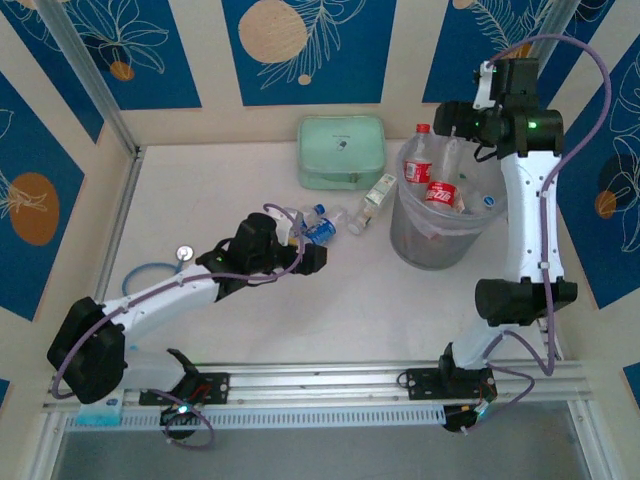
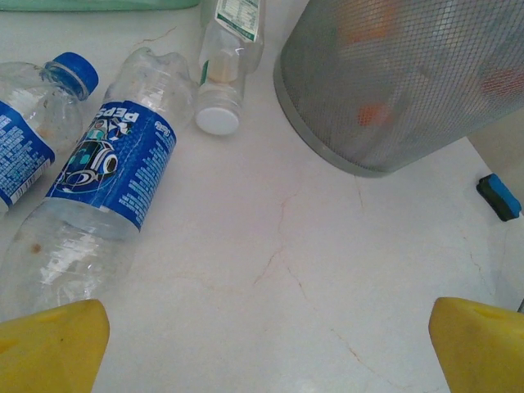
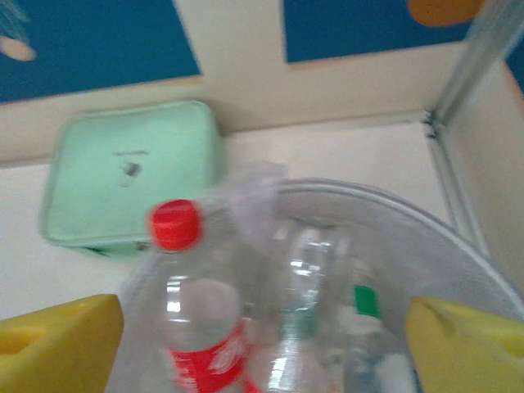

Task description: Put the plastic bottles in the bin

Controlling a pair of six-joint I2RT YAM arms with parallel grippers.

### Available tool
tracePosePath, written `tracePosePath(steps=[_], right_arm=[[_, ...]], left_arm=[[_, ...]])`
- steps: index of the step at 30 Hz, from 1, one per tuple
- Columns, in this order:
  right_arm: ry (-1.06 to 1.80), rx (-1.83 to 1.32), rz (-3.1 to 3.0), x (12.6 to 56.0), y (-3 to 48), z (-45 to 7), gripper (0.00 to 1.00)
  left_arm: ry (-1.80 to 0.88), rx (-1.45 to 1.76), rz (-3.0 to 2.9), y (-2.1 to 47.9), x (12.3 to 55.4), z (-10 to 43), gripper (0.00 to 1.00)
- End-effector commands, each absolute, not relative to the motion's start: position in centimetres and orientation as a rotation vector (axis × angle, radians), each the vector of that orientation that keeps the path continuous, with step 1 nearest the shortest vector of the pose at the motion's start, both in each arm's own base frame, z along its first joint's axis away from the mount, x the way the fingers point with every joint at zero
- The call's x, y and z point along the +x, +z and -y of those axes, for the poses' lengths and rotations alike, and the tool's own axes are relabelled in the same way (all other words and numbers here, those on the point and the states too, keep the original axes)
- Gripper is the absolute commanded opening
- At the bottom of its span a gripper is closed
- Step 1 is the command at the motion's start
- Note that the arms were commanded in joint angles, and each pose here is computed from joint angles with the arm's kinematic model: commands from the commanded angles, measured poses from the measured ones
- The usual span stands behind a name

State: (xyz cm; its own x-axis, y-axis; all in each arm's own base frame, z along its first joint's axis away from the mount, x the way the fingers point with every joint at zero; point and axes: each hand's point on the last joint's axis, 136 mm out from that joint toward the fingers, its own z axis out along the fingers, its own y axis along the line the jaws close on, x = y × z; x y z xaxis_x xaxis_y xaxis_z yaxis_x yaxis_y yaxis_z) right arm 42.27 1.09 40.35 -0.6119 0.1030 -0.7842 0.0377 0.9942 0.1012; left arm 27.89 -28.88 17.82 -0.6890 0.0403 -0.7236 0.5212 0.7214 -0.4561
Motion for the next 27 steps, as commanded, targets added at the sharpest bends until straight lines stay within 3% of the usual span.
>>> tracePosePath(steps=[1,8,14,20,24,27], right_arm=[[0.188,0.005,-2.218,43.0,40.5,-4.3,0.77],[0.139,-0.012,-2.322,46.2,35.5,-5.2,0.44],[0.064,0.042,-2.378,46.5,32.4,-3.5,0.31],[0.056,0.12,-2.399,45.7,30.5,-1.3,0.28],[0.108,0.113,-2.351,45.3,32.5,-1.5,0.3],[0.16,0.093,-2.289,44.6,35.3,-2.0,0.45]], left_arm=[[-0.889,0.42,-2.178,18.6,28.2,29.0,1.0],[-0.821,0.41,-2.197,18.3,27.9,27.6,1.0],[-0.684,0.411,-2.249,17.5,28.1,25.9,1.0],[-0.689,0.408,-2.247,17.3,28.4,26.1,1.0],[-0.682,0.435,-2.246,17.6,28.7,26.4,1.0],[-0.653,0.461,-2.254,17.8,29.3,26.4,1.0]])
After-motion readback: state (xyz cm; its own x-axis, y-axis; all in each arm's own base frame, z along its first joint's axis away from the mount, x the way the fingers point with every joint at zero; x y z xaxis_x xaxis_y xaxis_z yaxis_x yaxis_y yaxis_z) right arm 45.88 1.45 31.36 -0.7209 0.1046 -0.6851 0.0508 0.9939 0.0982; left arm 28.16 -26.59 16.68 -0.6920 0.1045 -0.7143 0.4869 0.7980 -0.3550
